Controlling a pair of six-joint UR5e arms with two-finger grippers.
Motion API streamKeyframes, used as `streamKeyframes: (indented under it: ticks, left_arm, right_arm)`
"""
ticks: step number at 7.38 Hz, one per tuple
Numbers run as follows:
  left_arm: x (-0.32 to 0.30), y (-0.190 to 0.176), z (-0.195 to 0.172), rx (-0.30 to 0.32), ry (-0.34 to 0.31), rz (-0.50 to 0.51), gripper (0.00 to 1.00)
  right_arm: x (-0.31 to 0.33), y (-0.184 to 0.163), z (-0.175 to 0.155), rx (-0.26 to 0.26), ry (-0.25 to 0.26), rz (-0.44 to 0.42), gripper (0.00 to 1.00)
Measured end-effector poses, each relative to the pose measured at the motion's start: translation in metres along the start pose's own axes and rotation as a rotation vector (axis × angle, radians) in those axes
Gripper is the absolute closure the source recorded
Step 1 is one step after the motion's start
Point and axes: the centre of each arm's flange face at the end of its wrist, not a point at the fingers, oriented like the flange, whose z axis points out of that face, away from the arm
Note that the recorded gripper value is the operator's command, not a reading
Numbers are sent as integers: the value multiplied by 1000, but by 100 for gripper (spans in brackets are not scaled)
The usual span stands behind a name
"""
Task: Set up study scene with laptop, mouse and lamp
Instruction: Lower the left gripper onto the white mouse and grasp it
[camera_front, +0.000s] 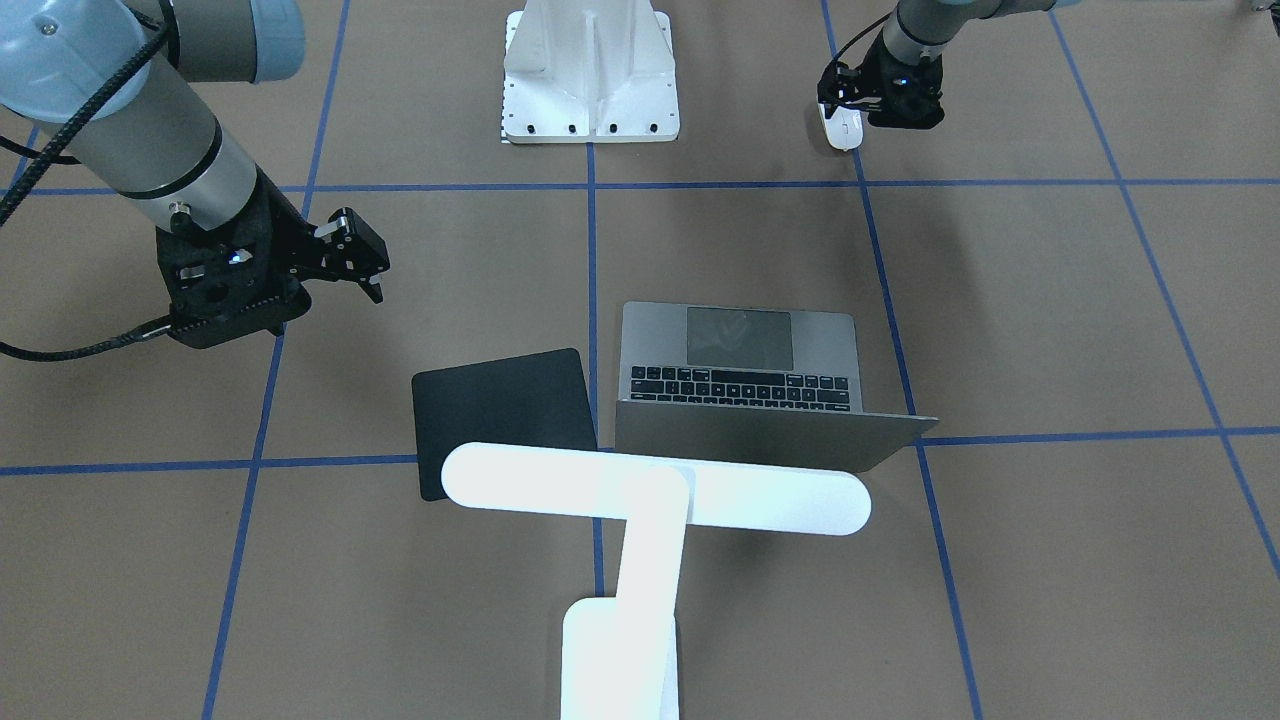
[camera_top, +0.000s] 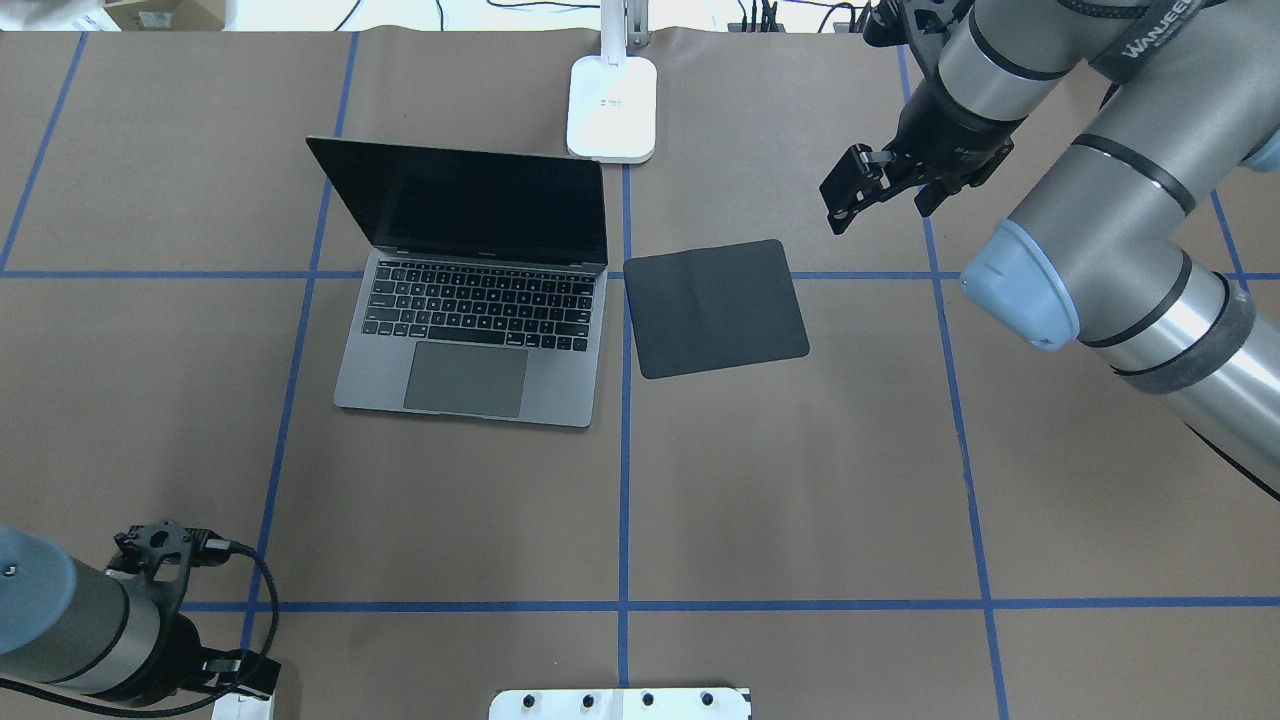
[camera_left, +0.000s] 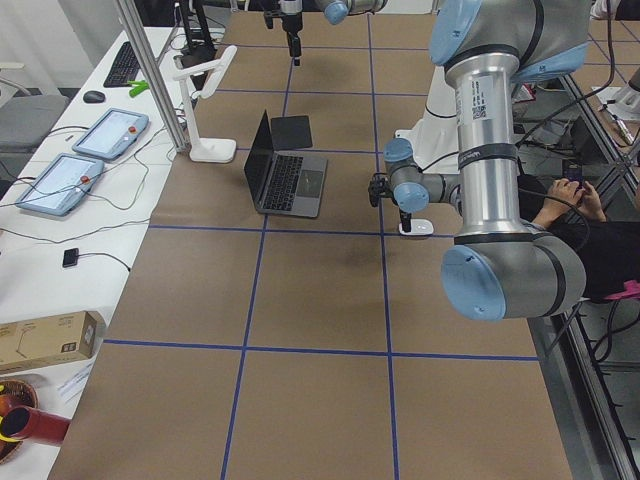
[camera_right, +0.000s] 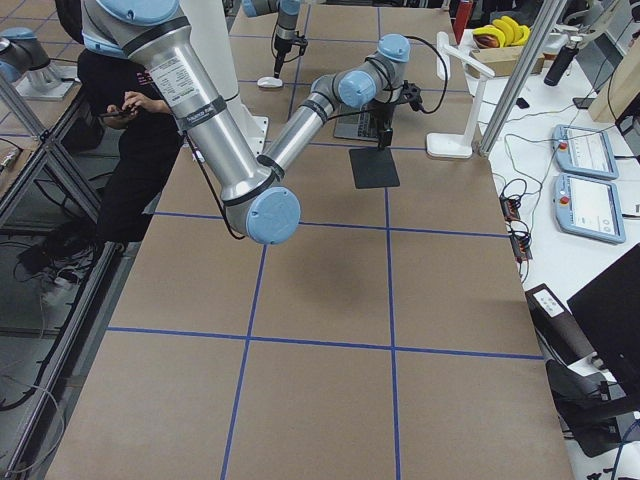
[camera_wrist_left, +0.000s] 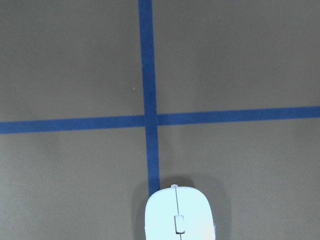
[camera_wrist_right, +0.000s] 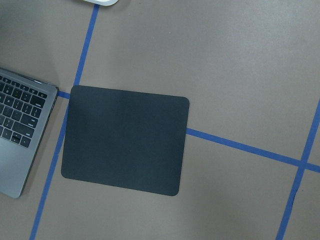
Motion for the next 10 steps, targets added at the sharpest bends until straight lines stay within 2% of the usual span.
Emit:
streamKeyframes:
  ticks: [4,7,10]
  left_arm:
    - [6,-6,25,-15,-16,6,1]
    - [6,-2,26,-29,-17,13,11]
    - [8,7,32,-55,-21,23,13]
  right_arm:
    - [-3,2,3,-5,-1,-4,0]
    - [-3,2,3,-6,-1,-5,0]
    - [-5,3,4,-7,-2,-7,0]
